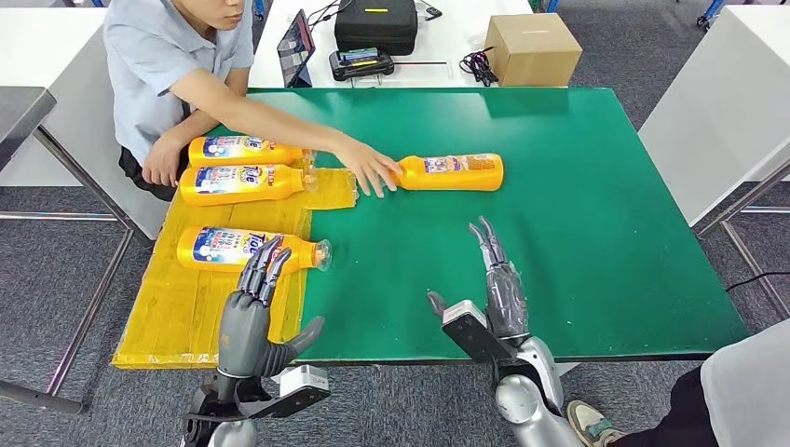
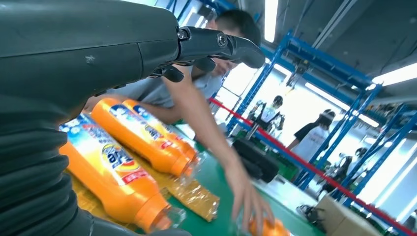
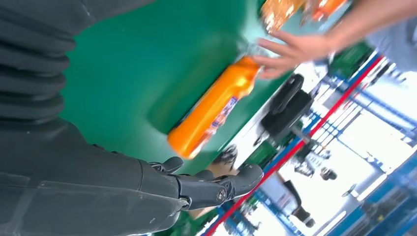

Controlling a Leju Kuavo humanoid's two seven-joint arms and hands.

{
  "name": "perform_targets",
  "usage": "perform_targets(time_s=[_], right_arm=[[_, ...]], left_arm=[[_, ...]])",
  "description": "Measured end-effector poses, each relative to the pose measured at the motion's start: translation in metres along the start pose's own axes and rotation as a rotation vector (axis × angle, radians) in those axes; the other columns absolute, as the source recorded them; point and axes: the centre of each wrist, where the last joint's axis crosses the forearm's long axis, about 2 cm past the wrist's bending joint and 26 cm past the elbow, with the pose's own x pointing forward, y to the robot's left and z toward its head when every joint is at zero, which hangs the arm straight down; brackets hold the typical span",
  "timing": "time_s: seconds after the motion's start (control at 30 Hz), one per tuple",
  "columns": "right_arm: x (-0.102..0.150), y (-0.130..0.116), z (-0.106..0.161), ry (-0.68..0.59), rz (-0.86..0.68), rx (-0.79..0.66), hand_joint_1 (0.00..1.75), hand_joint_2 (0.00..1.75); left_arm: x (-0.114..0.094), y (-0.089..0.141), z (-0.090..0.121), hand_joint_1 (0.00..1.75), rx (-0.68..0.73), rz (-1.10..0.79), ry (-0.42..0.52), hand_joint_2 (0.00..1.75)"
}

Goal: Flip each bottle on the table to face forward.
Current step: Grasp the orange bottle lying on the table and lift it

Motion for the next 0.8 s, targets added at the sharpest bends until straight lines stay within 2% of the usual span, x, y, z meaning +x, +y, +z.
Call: perform_targets(time_s=[0.1,0.27,0.4,0.6,0.8], right_arm=[[0.000,-0.003,0.004,-0.016,0.113,-0.023,0.00,1.75],[-0.001,-0.009,0.012,-0.061,0.438,-0.052,0.00,1.75],[-0.010,-0.021,0.016,-0.059,0.620,-0.047,0.00,1.75],[-0.025,-0.035,0.014,-0.042,0.763,-0.003,0.00,1.75],[-0.033,-0.040,0.011,-0.030,0.808,0.042,0.00,1.75]], left_arm=[[0.006,0.003,0.000,0.00,0.025,0.008,-0.009,1.75],[0.014,0.008,-0.004,0.00,0.070,0.016,-0.013,1.75],[0.018,0.010,-0.009,0.00,0.097,0.027,-0.016,1.75],[0.021,0.011,-0.012,0.00,0.120,0.045,-0.016,1.75],[0.023,0.012,-0.014,0.00,0.131,0.054,-0.014,1.75]])
